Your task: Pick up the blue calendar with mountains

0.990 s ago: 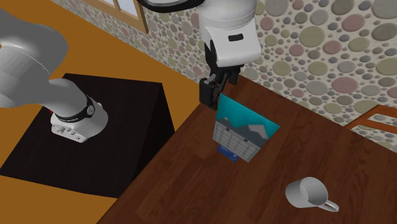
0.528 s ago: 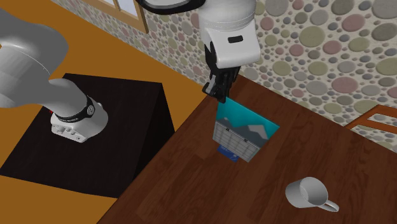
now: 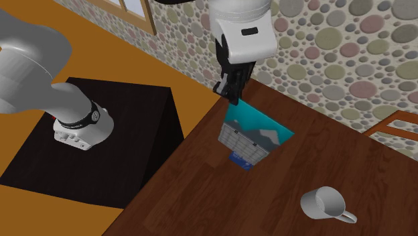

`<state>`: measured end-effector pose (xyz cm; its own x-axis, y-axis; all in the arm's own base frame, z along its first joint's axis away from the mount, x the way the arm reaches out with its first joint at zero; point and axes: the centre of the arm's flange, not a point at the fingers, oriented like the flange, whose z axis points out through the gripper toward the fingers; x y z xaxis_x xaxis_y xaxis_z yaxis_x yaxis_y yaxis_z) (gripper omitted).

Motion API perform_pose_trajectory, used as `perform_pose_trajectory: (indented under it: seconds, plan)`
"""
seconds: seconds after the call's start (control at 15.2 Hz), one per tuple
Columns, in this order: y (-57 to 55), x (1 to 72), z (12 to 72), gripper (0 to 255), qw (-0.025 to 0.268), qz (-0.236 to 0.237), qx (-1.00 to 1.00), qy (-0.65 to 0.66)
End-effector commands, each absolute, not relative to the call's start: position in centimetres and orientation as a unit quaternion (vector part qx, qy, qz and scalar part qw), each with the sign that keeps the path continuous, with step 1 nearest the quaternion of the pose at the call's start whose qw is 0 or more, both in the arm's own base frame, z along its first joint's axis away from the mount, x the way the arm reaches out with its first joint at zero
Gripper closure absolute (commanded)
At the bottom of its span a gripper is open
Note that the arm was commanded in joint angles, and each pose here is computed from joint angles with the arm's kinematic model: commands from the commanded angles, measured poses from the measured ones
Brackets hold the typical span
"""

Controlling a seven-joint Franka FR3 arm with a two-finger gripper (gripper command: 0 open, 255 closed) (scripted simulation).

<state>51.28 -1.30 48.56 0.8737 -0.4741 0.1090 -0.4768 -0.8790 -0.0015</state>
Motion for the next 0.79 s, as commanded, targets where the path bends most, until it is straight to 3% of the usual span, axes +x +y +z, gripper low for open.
perform_pose_trajectory:
  seconds: [0.0, 0.73]
  plan:
    - [-1.3, 51.3, 49.7, 255, 0.013, 0.053, 0.968, -0.246]
    - [-1.3, 51.3, 55.1, 255, 0.013, 0.053, 0.968, -0.246]
